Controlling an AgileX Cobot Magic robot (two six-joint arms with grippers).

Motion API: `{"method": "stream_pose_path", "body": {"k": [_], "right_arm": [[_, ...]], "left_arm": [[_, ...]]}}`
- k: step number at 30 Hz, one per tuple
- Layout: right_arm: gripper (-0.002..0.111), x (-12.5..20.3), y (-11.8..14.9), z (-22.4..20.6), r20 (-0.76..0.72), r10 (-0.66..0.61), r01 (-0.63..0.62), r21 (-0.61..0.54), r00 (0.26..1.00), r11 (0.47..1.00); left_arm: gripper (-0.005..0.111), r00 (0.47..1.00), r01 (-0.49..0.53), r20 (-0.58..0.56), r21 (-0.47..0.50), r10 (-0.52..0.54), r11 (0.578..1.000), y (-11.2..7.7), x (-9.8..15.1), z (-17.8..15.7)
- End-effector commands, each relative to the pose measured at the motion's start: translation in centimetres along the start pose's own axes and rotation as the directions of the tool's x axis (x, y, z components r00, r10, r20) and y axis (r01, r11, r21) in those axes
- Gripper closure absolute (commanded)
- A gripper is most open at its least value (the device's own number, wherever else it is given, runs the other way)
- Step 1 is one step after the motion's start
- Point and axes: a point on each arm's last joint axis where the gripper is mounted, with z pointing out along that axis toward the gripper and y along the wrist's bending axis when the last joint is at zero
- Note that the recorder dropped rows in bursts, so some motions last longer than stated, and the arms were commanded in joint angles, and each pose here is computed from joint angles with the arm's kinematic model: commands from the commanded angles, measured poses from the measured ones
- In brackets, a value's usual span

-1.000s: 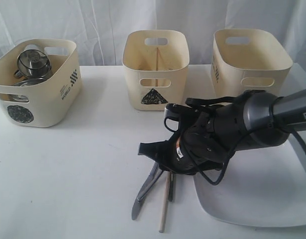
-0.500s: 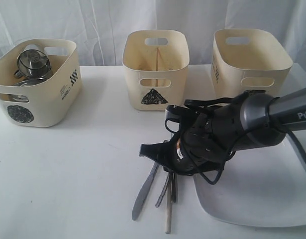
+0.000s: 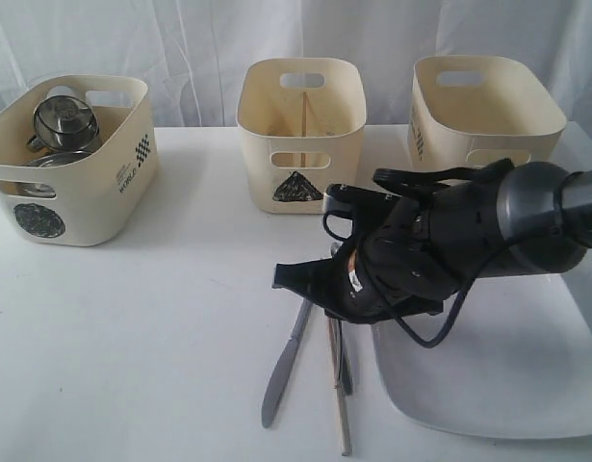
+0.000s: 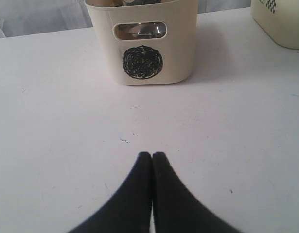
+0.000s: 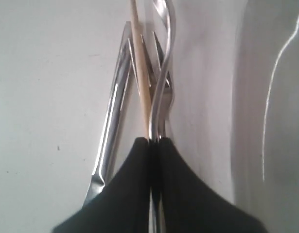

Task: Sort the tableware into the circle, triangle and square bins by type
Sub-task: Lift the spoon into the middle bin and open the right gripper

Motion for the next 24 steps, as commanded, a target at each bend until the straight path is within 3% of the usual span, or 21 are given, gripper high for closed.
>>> {"method": "stream_pose_path", "body": {"k": [1,4,10,15,24], "right_arm": [[0.108,-0.3,-0.1,-0.8,0.016,-0.026,0.026,-0.004,1.000,1.000],[0.108,-0.7,0.1,-1.7,0.046,-0.033,0.034,-0.027,0.998,0.999],[0.108,-3.5,1.2,-5.5,0.254,-0.101,0.147,-0.171,0.962,0.974],[0.108,-8.2,0.2,-8.0,0.384,0.008,0.078,-0.208,0.923,0.975],[0.108,-16.2,-1.7,-10.4,0.579,0.212,0.017,-0.365,0.788,0.931]], "left_arm": [[0.107,1.000,0.010,0.005,0.002,-0.010,1.000,0.0,0.1,0.0],[0.107,1.000,0.010,0.005,0.002,-0.010,1.000,0.0,0.1,0.0],[0.107,1.000,0.010,0.005,0.002,-0.010,1.000,0.0,0.1,0.0],[0.107,1.000,0.010,0.005,0.002,-0.010,1.000,0.0,0.1,0.0],[0.107,1.000,0.010,0.005,0.002,-0.010,1.000,0.0,0.1,0.0]]}}
